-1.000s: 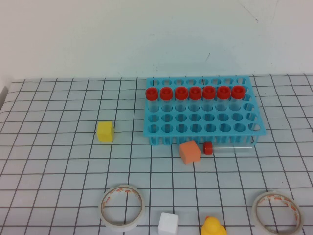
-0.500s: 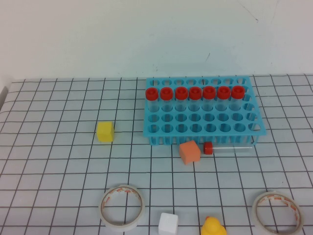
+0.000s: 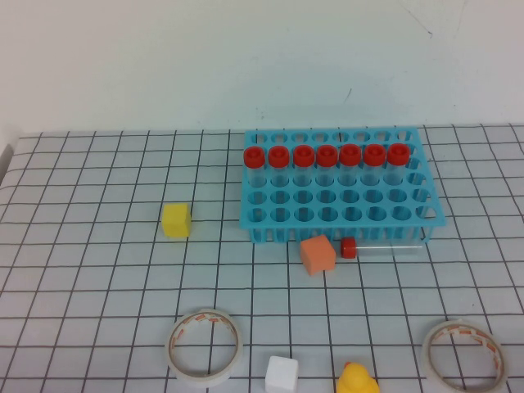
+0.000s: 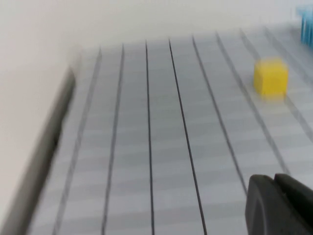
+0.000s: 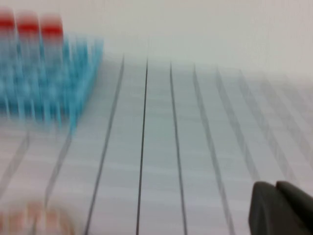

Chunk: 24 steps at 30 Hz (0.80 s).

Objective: Place the test tubes

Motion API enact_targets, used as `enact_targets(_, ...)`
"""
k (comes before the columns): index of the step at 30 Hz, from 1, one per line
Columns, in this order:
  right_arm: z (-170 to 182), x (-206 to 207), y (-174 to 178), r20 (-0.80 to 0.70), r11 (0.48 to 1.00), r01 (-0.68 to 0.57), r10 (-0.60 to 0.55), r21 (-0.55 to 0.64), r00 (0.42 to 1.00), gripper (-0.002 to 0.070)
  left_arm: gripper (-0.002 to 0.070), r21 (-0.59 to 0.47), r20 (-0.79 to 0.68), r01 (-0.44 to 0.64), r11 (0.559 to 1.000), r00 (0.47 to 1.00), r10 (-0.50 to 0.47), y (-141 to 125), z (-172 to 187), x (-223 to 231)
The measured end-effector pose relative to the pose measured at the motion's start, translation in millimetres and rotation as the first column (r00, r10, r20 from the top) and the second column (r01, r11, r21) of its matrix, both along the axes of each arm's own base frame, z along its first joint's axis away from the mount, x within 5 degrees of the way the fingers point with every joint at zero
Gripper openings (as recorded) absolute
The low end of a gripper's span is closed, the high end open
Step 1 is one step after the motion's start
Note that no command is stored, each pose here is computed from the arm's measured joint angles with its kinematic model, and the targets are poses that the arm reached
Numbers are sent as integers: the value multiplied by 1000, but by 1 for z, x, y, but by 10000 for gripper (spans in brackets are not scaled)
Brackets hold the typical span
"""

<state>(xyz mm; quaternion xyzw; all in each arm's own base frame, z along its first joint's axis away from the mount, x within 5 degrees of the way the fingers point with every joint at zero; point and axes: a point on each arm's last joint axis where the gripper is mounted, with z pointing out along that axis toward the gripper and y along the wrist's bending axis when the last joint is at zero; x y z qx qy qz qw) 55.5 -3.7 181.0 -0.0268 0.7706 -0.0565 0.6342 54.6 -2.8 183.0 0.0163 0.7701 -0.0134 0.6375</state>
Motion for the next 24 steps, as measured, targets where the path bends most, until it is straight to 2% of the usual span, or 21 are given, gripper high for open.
enact_targets(4, 23, 2, 2, 255, 1000, -20, 23, -14, 967, -1, -1, -7, 234, -11, 1000, 972, 12, 1, 21, 2)
enact_targets(9, 52, -5, 5, 547, 999, -40, 53, -36, 835, -1, -1, -18, 515, -21, 1000, 857, 27, 2, 48, -4)
enact_targets(12, 64, -11, 6, 661, 998, -49, 65, -43, 747, -1, -1, -22, 607, -23, 999, 794, 32, 3, 58, -8)
enact_targets(15, 69, -14, 6, 709, 998, -55, 70, -44, 702, -1, -1, -26, 653, -24, 999, 757, 35, 3, 63, -10)
enact_targets(17, 69, -15, 6, 717, 996, -85, 61, -3, 694, -1, -1, -28, 684, -25, 999, 729, 37, 3, 66, -13)
enact_targets(19, 70, -14, 6, 704, 991, -122, 46, 58, 709, -1, -1, -33, 682, -22, 999, 730, 38, 3, 66, -12)
enact_targets(21, 74, -12, 6, 647, 987, -130, 40, 93, 761, -1, -1, -28, 626, -20, 999, 779, 34, 3, 66, -10)
enact_targets(23, 86, -12, 6, 566, 993, -100, 43, 70, 823, -1, -1, -22, 538, -15, 1000, 843, 25, 2, 75, -10)
enact_targets(24, 94, -13, 5, 524, 995, -78, 36, 58, 851, -1, -1, -20, 514, -13, 1000, 857, 22, 2, 84, -13)
